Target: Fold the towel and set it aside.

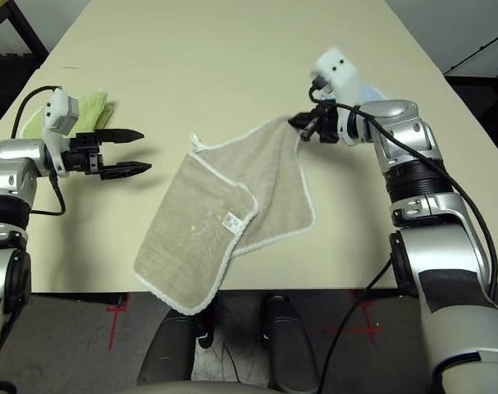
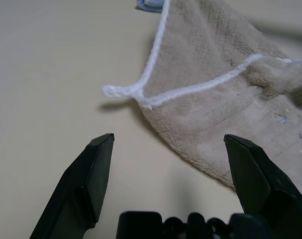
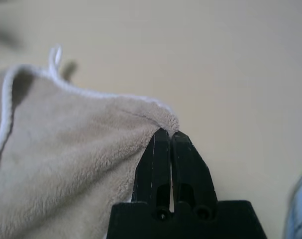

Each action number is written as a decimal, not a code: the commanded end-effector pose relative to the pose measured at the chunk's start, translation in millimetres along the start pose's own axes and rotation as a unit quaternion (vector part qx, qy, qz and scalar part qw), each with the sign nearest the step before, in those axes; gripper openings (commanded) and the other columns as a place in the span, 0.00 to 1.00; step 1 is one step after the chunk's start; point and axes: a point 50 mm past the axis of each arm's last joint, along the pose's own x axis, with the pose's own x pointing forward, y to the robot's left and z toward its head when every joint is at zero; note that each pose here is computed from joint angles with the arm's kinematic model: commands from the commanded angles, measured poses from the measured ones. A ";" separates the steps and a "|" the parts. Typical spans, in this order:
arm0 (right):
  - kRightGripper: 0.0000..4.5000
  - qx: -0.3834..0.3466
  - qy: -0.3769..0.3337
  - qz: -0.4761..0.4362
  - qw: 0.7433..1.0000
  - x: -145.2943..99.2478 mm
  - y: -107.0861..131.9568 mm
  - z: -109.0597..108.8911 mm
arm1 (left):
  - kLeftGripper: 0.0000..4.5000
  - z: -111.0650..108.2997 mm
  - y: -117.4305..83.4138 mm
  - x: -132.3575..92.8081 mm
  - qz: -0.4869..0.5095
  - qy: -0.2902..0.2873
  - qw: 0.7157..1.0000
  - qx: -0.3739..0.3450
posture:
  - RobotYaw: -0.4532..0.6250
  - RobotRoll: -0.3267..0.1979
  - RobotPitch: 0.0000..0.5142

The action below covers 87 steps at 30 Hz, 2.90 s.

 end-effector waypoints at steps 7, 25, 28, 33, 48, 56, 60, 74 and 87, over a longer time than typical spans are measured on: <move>0.01 -0.112 -0.199 -0.017 0.973 12.1 -5.6 90.8 | 1.00 8.2 2.0 15.0 0.030 -0.041 0.998 -0.024 | 0.44 0.62 0.34; 0.01 -0.151 -0.347 -0.016 0.925 8.7 6.0 185.7 | 1.00 40.8 16.9 43.9 0.115 -0.170 0.976 -0.076 | 0.42 0.62 0.35; 0.01 -0.144 -0.343 -0.013 0.928 11.6 7.4 183.2 | 1.00 54.2 19.5 48.8 0.126 -0.186 0.972 -0.074 | 0.43 0.62 0.35; 0.01 -0.136 -0.338 -0.019 0.931 13.4 6.2 180.7 | 1.00 74.7 16.1 60.5 0.116 -0.212 0.969 -0.058 | 0.44 0.62 0.35; 0.01 -0.120 -0.330 -0.024 0.936 19.0 6.9 175.4 | 1.00 83.5 -3.5 112.3 0.143 -0.156 0.976 -0.058 | 0.45 0.62 0.35; 0.01 -0.118 -0.330 -0.034 0.936 15.4 2.6 176.0 | 1.00 62.3 8.9 137.2 0.285 -0.076 0.954 -0.061 | 0.44 0.62 0.36; 0.01 -0.129 -0.330 -0.068 0.933 1.7 -10.5 182.8 | 1.00 41.4 22.0 122.0 0.352 -0.025 0.934 -0.051 | 0.42 0.62 0.37; 0.01 -0.143 -0.313 -0.139 0.929 -27.1 -39.3 180.3 | 1.00 17.7 37.0 66.1 0.336 0.040 0.941 -0.023 | 0.43 0.62 0.37; 0.01 -0.144 -0.315 -0.141 0.928 -27.3 -40.0 183.0 | 1.00 -6.6 26.0 46.8 0.277 0.104 0.954 -0.054 | 0.44 0.62 0.36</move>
